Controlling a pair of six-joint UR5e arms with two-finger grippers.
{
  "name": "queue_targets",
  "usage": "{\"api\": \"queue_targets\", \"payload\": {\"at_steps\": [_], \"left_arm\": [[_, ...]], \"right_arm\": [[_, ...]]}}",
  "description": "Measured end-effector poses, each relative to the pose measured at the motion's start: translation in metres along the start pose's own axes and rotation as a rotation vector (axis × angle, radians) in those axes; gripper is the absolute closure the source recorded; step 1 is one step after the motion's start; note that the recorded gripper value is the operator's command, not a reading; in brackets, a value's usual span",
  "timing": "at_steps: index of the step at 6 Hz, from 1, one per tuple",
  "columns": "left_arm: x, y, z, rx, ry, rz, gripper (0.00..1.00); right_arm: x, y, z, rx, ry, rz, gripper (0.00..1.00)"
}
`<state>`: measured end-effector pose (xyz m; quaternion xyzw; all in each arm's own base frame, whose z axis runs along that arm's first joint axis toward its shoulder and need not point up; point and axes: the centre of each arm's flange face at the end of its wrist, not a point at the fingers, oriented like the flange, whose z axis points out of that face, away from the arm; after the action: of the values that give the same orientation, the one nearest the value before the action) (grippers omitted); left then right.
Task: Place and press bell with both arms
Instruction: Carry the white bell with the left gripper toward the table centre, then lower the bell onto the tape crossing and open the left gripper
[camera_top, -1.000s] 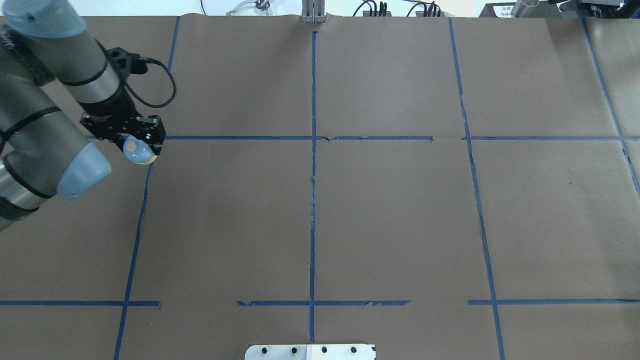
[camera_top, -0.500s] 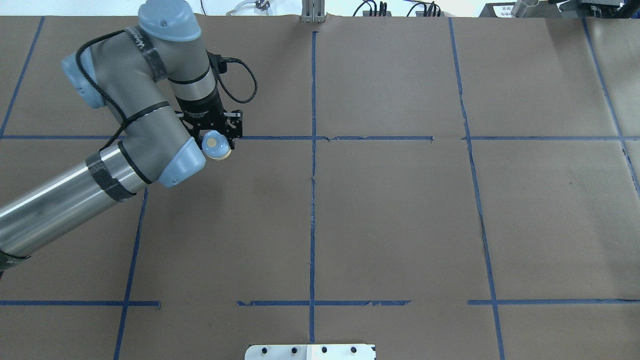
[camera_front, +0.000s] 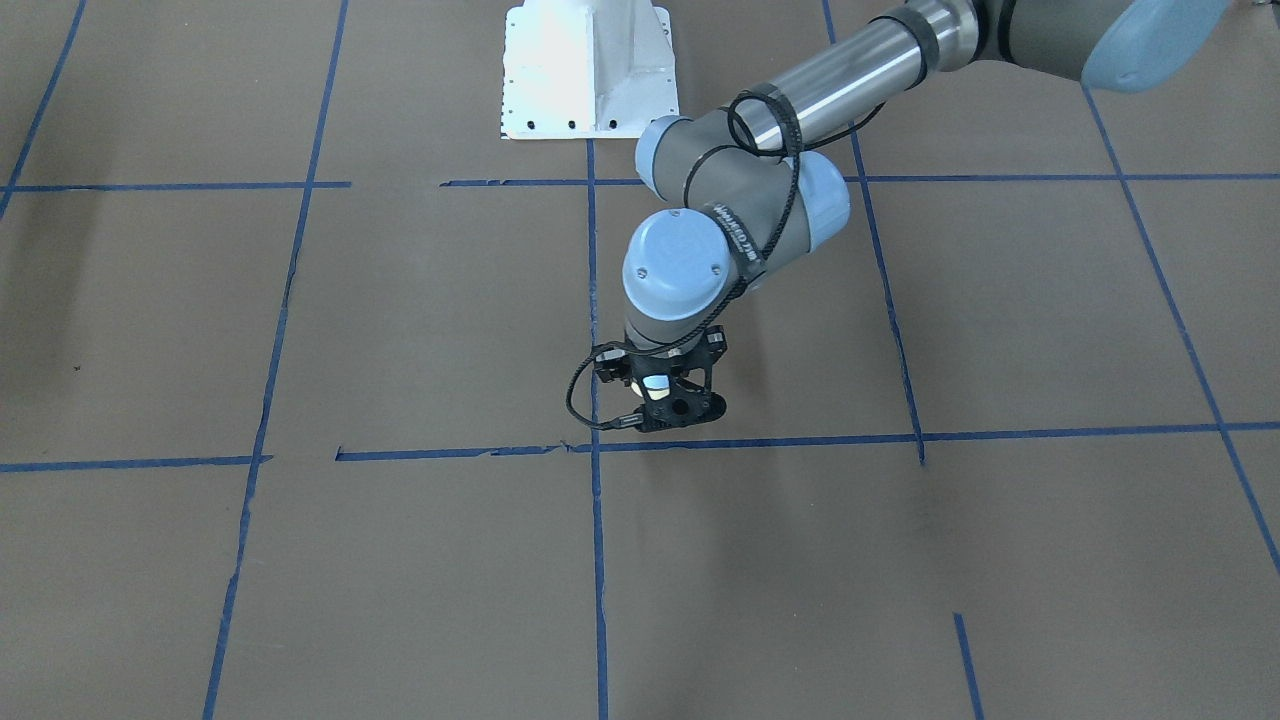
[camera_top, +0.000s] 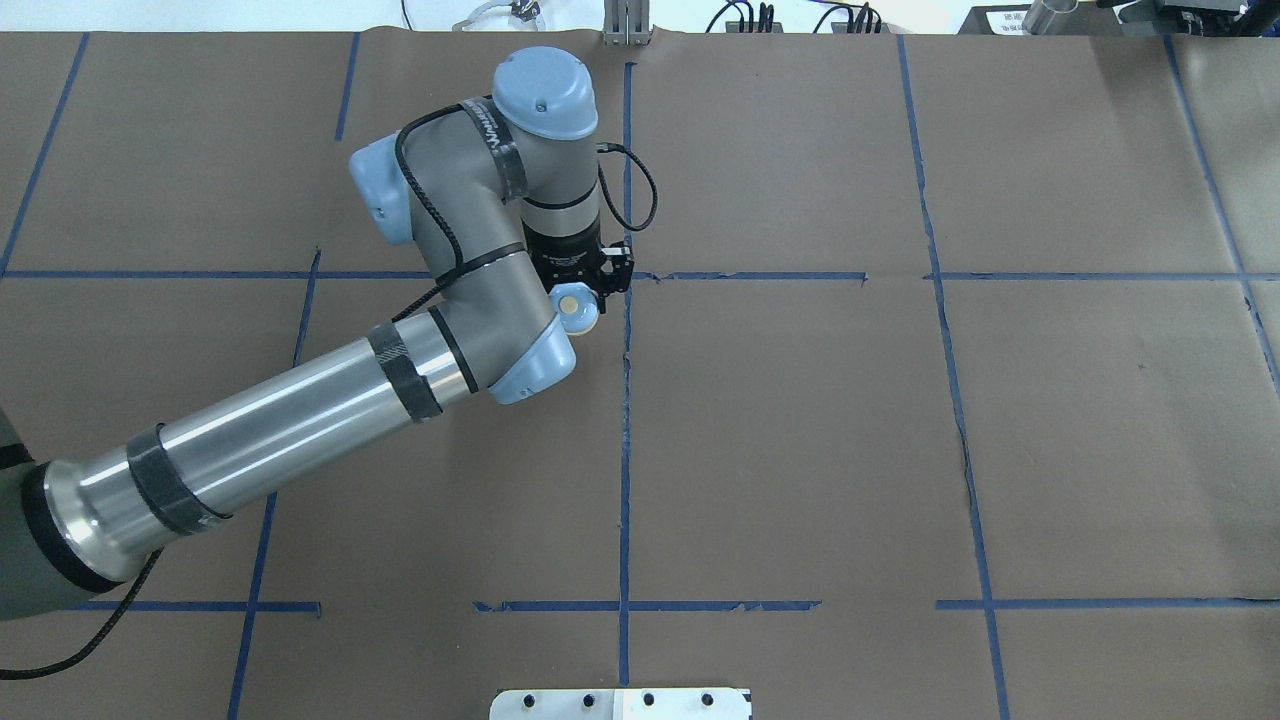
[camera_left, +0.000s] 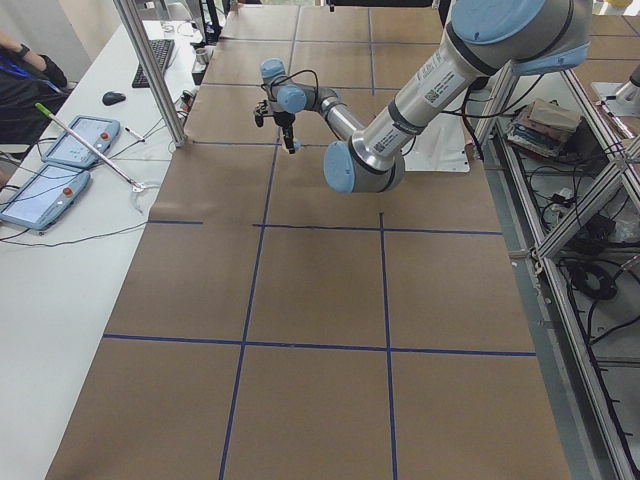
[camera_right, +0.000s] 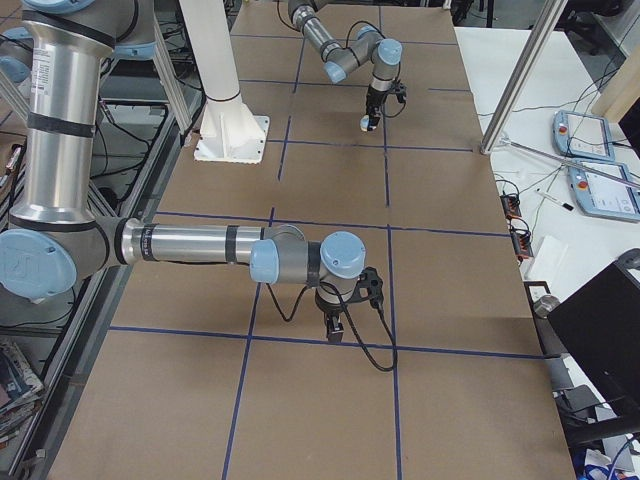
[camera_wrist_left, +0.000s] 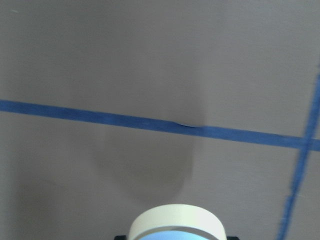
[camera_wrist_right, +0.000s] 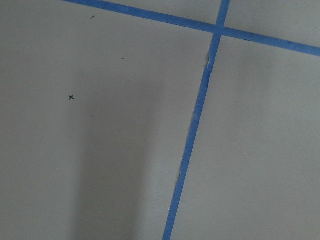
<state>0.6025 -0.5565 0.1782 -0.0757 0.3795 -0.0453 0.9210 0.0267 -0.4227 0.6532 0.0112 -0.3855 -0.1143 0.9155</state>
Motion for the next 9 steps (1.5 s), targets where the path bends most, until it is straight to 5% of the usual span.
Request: {"api": "queue_targets", "payload": {"at_steps": [2,7,8,9], "left_arm": [[0.035,0.023,0.009,0.016,-0.003,0.017,0.97],[0.046,0.016,0.031,0.037,-0.003,0.039,0.95],[0.044,0.014,0.033,0.04,-0.008,0.038,0.86],[0.044,0.014,0.033,0.041,-0.009,0.037,0.39]], "right_arm": [[0.005,0.0,0.005,-0.008,-0.002,0.009,0.0],[0.005,0.0,0.005,-0.009,-0.002,0.009,0.0],[0.005,0.0,0.005,-0.009,-0.003,0.009,0.0],[0.005,0.0,0.005,-0.009,-0.002,0.009,0.0]]}}
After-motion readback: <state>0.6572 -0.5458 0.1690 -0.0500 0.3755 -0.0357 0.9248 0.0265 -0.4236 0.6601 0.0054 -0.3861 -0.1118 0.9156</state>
